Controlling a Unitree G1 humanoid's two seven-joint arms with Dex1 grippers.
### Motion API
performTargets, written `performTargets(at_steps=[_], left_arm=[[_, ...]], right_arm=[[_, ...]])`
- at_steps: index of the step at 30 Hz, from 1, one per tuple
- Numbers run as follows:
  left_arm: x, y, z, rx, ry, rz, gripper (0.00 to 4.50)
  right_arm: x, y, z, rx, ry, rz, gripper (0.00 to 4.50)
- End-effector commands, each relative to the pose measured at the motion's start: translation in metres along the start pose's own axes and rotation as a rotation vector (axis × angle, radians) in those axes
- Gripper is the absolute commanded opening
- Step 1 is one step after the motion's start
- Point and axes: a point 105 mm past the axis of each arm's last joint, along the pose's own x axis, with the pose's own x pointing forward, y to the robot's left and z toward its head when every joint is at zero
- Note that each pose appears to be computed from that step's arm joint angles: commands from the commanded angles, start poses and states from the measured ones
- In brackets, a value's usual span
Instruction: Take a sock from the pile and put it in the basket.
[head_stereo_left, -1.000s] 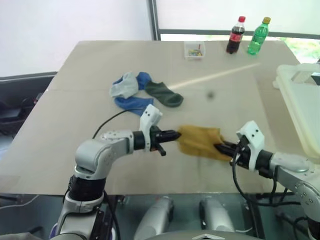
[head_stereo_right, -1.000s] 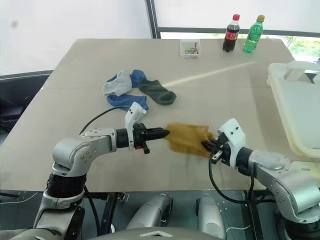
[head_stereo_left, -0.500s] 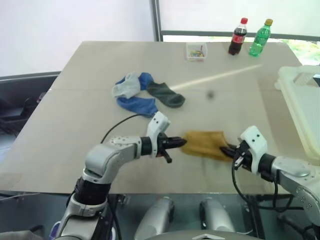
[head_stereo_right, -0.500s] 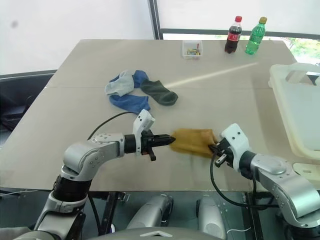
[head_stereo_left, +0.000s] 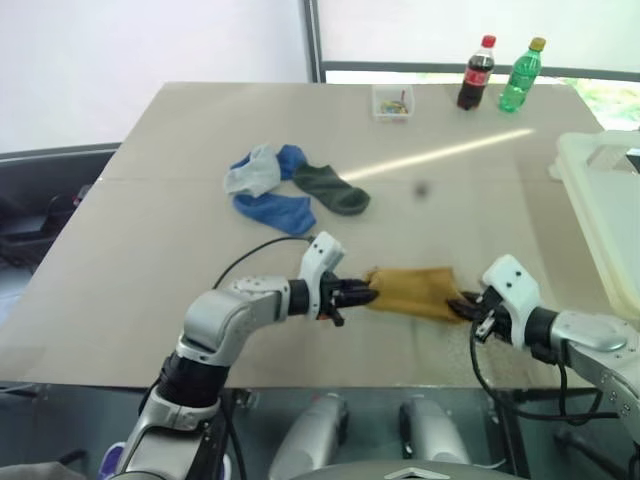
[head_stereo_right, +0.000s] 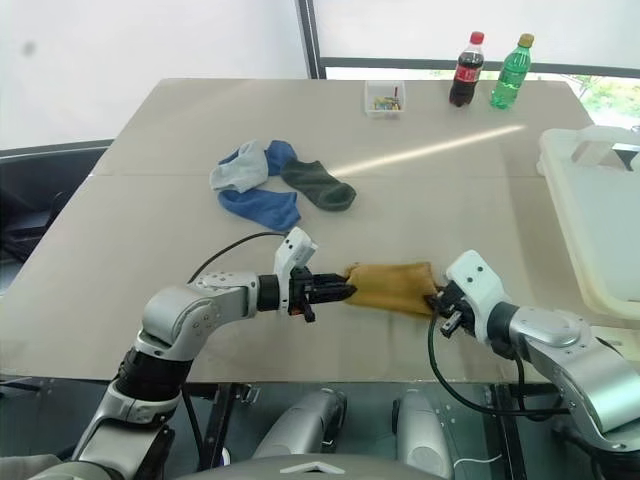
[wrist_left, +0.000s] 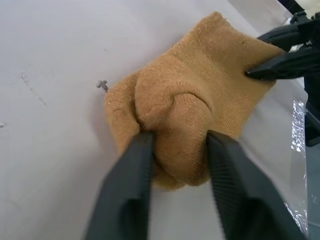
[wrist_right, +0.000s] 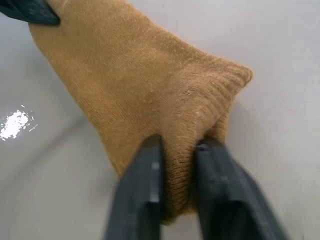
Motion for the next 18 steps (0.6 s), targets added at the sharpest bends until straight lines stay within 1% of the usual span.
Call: performTargets(at_steps=[1, 5, 8, 9, 10, 11, 13, 14, 15, 18], left_arm=[[-0.011, 0.002, 0.009, 0.069, -0.028, 0.024, 3.34], [-0.027, 0.007, 0.015, 0.116, -0.078, 0.043, 3.34], [-0.035, 0.007, 0.015, 0.122, -0.094, 0.027, 3.34], [-0.035, 0.006, 0.015, 0.122, -0.095, 0.019, 3.46], [-0.035, 0.005, 0.014, 0.121, -0.095, 0.013, 3.46], [-0.034, 0.004, 0.014, 0.116, -0.095, 0.010, 3.46], [-0.031, 0.003, 0.011, 0.095, -0.087, 0.010, 3.46], [-0.030, 0.004, 0.011, 0.085, -0.087, 0.016, 3.46], [-0.029, 0.006, 0.009, 0.065, -0.085, 0.026, 3.46], [-0.028, 0.011, 0.003, 0.022, -0.070, 0.053, 3.46]], right_arm=[[-0.008, -0.005, 0.010, -0.053, -0.046, -0.035, 2.71], [-0.021, -0.003, 0.027, -0.040, -0.159, -0.001, 2.71], [-0.027, -0.002, 0.032, -0.042, -0.202, 0.021, 2.71], [-0.027, -0.002, 0.034, -0.044, -0.212, 0.028, 2.35], [-0.028, -0.002, 0.035, -0.038, -0.223, 0.035, 2.19], [-0.028, 0.000, 0.036, -0.040, -0.233, 0.051, 1.84], [-0.027, 0.003, 0.040, -0.051, -0.252, 0.073, 0.78], [-0.025, 0.005, 0.043, -0.055, -0.264, 0.082, 0.35], [-0.023, 0.008, 0.046, -0.057, -0.276, 0.095, 0.05], [-0.011, 0.014, 0.048, -0.070, -0.293, 0.117, 0.05]])
